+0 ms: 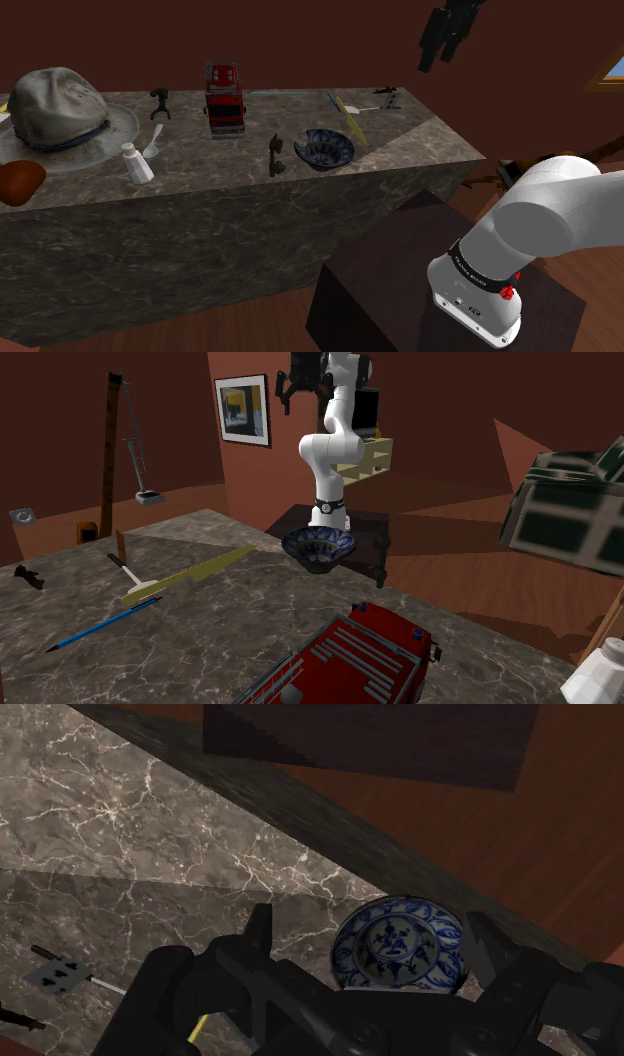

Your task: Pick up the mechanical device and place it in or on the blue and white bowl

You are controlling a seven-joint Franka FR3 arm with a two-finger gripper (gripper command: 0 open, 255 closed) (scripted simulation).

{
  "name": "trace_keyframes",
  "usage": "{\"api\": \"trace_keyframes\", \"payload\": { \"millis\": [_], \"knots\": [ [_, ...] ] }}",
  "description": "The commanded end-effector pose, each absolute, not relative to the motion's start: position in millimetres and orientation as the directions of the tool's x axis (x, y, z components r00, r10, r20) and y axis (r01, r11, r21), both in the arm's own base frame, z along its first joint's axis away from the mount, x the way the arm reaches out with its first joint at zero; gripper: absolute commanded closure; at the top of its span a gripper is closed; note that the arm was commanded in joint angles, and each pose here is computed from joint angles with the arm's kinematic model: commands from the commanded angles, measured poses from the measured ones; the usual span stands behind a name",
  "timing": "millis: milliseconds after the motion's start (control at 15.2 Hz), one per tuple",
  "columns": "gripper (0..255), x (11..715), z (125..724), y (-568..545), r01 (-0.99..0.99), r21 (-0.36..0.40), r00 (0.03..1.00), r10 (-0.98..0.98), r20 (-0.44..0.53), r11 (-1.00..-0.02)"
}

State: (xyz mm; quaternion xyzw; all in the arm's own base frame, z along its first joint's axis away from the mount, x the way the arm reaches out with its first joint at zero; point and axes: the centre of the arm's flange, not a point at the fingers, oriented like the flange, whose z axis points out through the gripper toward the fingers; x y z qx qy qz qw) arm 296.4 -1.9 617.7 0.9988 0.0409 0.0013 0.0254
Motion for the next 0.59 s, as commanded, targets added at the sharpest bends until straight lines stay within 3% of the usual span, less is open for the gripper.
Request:
{"api": "trace_keyframes", "payload": {
  "millis": [0, 528],
  "knots": [
    [0, 296, 618, -2, 0.082, 0.051, 0.997, 0.082, 0.001, -0.995],
    [0, 364, 566, 68, 0.13, 0.071, 0.991, 0.128, -0.027, -0.989]
  ]
}}
